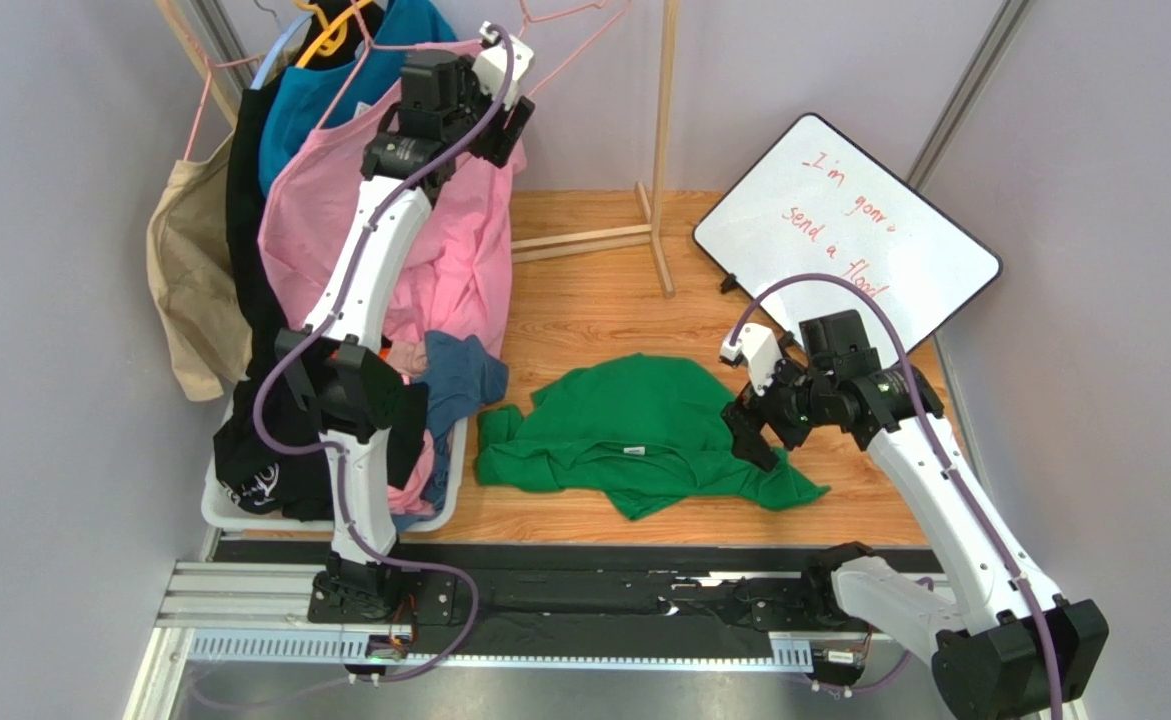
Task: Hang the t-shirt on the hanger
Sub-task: Pick up the hanger from the clothesline, then place the T-shirt on the hanger.
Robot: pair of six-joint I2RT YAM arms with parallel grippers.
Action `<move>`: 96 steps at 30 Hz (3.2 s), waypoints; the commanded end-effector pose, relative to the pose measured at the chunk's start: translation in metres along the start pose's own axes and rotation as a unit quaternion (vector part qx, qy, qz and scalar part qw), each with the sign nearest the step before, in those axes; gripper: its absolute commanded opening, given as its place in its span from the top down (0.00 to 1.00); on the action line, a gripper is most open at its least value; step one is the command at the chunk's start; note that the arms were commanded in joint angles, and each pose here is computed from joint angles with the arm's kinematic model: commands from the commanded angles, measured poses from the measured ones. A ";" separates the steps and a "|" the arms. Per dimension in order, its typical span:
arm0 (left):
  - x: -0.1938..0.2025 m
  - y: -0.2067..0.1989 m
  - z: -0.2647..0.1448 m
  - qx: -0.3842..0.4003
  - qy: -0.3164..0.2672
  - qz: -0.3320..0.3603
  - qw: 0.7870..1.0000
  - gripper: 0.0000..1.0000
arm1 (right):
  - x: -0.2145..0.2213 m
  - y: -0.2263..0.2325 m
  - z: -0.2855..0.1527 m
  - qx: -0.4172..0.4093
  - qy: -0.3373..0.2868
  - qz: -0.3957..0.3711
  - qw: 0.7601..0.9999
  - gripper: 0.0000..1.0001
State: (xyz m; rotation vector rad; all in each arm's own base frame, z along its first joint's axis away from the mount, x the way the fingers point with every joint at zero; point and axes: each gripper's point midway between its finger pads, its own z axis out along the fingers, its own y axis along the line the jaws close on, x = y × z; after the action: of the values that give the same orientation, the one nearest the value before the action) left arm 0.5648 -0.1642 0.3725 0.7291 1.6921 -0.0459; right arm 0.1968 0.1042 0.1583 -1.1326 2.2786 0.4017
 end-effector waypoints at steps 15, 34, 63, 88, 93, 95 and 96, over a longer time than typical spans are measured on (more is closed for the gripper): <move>-0.061 0.050 -0.014 -0.098 -0.098 0.054 0.989 1.00 | -0.012 -0.005 -0.008 0.018 -0.024 -0.017 0.999 0.14; -0.008 -0.012 -0.088 0.027 -0.019 0.051 0.998 1.00 | -0.068 -0.017 -0.045 0.049 -0.092 -0.040 0.994 0.13; 0.107 -0.300 -0.286 0.544 0.088 -0.035 0.834 1.00 | -0.210 0.096 -0.094 -0.078 -0.358 -0.245 0.897 0.21; 0.187 -0.295 -0.246 0.466 0.182 -0.023 0.866 0.33 | -0.135 0.075 -0.050 -0.033 -0.257 -0.245 0.934 1.00; 0.213 -0.298 -0.232 0.443 0.200 -0.020 0.873 0.32 | -0.092 0.061 -0.039 0.003 -0.206 -0.269 0.941 1.00; 0.216 -0.303 -0.227 0.442 0.207 -0.018 0.873 0.32 | -0.081 0.057 -0.038 0.008 -0.190 -0.277 0.942 1.00; 0.223 -0.308 -0.224 0.442 0.220 -0.015 0.869 0.32 | -0.075 0.058 -0.037 0.005 -0.181 -0.276 0.944 1.00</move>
State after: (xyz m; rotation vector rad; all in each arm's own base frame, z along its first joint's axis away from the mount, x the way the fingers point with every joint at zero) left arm 0.1861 -0.2061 0.1286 1.4892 2.1533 -0.8296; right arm 0.1728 0.1868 0.2437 -1.4335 1.5574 0.4479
